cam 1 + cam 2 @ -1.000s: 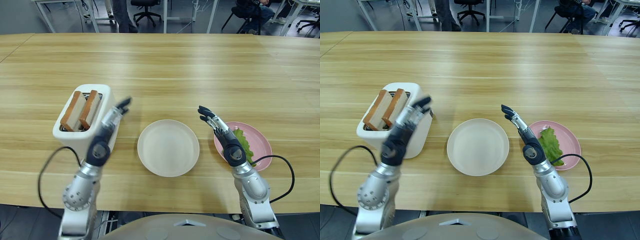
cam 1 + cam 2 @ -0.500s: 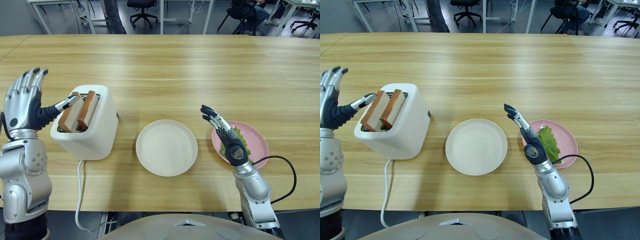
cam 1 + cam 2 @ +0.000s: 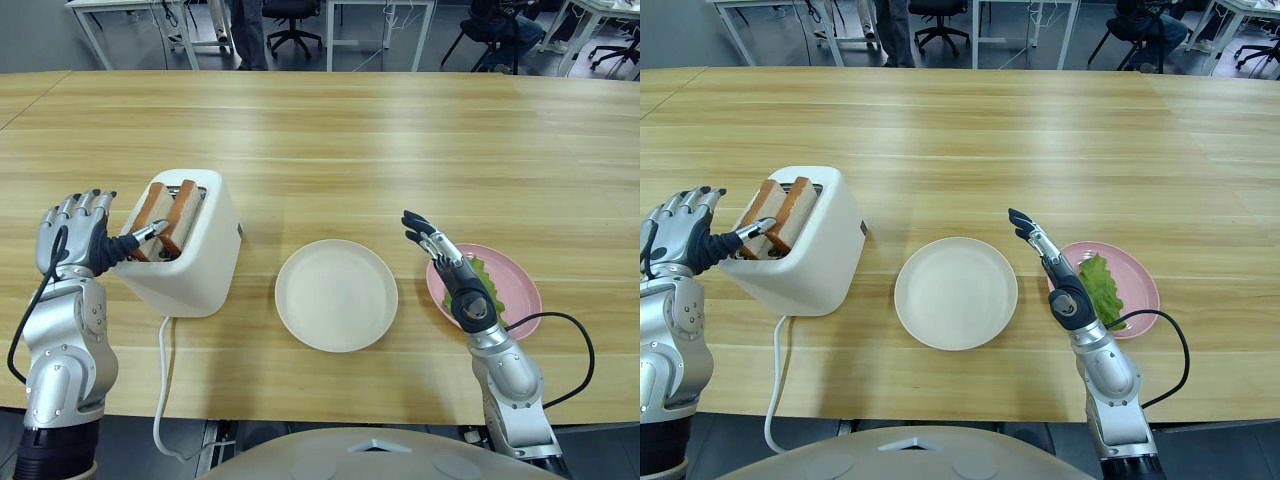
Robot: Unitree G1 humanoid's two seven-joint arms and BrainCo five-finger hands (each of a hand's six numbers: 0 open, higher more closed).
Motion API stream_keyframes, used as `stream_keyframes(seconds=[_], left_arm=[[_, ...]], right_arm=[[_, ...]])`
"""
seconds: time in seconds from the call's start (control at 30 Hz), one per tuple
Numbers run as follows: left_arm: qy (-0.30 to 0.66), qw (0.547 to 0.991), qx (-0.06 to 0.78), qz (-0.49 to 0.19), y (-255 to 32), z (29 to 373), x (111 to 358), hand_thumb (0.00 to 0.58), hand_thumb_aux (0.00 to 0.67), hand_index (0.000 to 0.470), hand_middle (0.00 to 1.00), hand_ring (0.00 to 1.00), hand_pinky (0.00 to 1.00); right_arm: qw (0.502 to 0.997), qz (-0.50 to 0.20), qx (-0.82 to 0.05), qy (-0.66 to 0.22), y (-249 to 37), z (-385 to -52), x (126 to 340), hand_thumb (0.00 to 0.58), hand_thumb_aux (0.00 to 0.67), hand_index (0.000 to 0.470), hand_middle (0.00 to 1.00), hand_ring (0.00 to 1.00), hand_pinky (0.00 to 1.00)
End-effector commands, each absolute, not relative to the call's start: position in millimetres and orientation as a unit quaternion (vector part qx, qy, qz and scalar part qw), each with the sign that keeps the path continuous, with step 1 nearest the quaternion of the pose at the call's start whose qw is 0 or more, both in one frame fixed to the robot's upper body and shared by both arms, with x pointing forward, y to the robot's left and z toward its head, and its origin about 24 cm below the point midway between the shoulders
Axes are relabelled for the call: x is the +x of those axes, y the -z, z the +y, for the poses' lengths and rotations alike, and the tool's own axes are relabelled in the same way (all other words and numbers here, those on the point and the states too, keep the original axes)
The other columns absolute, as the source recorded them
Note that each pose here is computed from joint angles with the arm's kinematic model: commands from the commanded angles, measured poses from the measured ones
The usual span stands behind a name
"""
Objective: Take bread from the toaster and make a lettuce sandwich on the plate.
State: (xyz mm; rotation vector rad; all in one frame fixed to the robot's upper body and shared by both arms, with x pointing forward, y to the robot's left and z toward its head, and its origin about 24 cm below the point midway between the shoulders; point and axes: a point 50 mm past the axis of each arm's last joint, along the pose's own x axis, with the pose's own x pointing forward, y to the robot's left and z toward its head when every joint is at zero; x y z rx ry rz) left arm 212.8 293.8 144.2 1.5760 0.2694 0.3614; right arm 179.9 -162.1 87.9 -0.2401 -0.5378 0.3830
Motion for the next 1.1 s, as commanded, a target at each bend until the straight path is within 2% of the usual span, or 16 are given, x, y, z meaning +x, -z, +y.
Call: stream_keyframes(seconds=[0.03, 0.4, 0.6, 0.63, 0.67, 0.7, 0.73, 0.77, 0.8, 0.9, 0.97, 1.03, 1.1], left_arm=[[-0.14, 0.693, 0.698, 0.117, -137.7, 285.8, 215.6, 0.58, 0.67, 0.46, 0.0, 0.0, 0.0], [-0.131, 0.74, 0.652, 0.098, -131.1, 278.5, 214.8, 0.58, 0.67, 0.46, 0.0, 0.0, 0.0], [-0.188, 0.768, 0.612, 0.033, -148.0, 278.3, 216.3, 0.58, 0.67, 0.46, 0.0, 0.0, 0.0], [-0.202, 0.771, 0.604, 0.016, -153.2, 278.3, 215.9, 0.58, 0.67, 0.46, 0.22, 0.22, 0.22], [-0.215, 0.777, 0.592, -0.005, -159.0, 278.0, 215.3, 0.58, 0.67, 0.46, 0.4, 0.4, 0.4], [-0.226, 0.789, 0.571, -0.027, -164.5, 277.0, 214.5, 0.58, 0.67, 0.46, 0.77, 0.77, 0.77], [-0.239, 0.792, 0.56, -0.05, -171.2, 276.5, 213.1, 0.58, 0.67, 0.46, 0.91, 0.91, 0.91], [-0.249, 0.797, 0.546, -0.071, -176.8, 276.1, 211.8, 0.58, 0.67, 0.46, 0.91, 0.91, 0.91], [-0.258, 0.805, 0.526, -0.094, -183.1, 275.6, 210.2, 0.58, 0.67, 0.46, 1.0, 1.0, 1.0], [-0.276, 0.809, 0.501, -0.136, -195.1, 275.9, 205.8, 0.58, 0.67, 0.46, 1.0, 1.0, 1.0], [-0.288, 0.809, 0.483, -0.171, -204.4, 275.8, 200.8, 0.58, 0.67, 0.46, 1.0, 1.0, 1.0], [-0.292, 0.811, 0.469, -0.192, -209.3, 275.5, 197.2, 0.58, 0.67, 0.46, 1.0, 1.0, 1.0], [-0.29, 0.812, 0.459, -0.213, -214.3, 273.6, 194.4, 0.58, 0.67, 0.46, 1.0, 1.0, 1.0]], right_arm=[[0.94, -0.258, -0.121, -0.187, -88.2, -163.1, 179.2, 0.0, 0.0, 0.0, 0.0, 0.0, 0.0], [0.94, -0.255, -0.122, -0.191, -88.2, -161.2, 179.0, 0.0, 0.0, 0.0, 0.0, 0.0, 0.0], [0.939, -0.256, -0.125, -0.192, -88.4, -160.6, 179.3, 0.0, 0.0, 0.0, 0.0, 0.0, 0.0], [0.938, -0.256, -0.131, -0.192, -88.3, -161.1, 179.9, 0.0, 0.0, 0.0, 0.0, 0.0, 0.0], [0.937, -0.252, -0.149, -0.188, -87.1, -163.3, 181.9, 0.0, 0.0, 0.0, 0.0, 0.0, 0.0], [0.936, -0.247, -0.178, -0.178, -85.5, -167.6, 185.4, 0.0, 0.0, 0.0, 0.0, 0.0, 0.0], [0.929, -0.242, -0.229, -0.162, -84.4, -174.3, 190.4, 0.0, 0.0, 0.0, 0.0, 0.0, 0.0], [0.917, -0.233, -0.29, -0.145, -83.4, -181.9, 196.2, 0.0, 0.0, 0.0, 0.0, 0.0, 0.0], [0.886, -0.232, -0.378, -0.133, -85.7, -190.7, 202.5, 0.0, 0.0, 0.0, 0.0, 0.0, 0.0], [0.804, -0.247, -0.533, -0.095, -96.6, -210.8, 214.4, 0.0, 0.0, 0.0, 0.0, 0.0, 0.0], [0.726, -0.243, -0.641, -0.054, -106.7, -237.8, 224.5, 0.0, 0.0, 0.0, 0.0, 0.0, 0.0], [0.677, -0.232, -0.698, -0.039, -107.6, -255.8, 230.2, 0.0, 0.0, 0.0, 0.0, 0.0, 0.0], [0.651, -0.215, -0.727, -0.038, -101.2, -272.7, 232.4, 0.0, 0.0, 0.0, 0.0, 0.0, 0.0]])
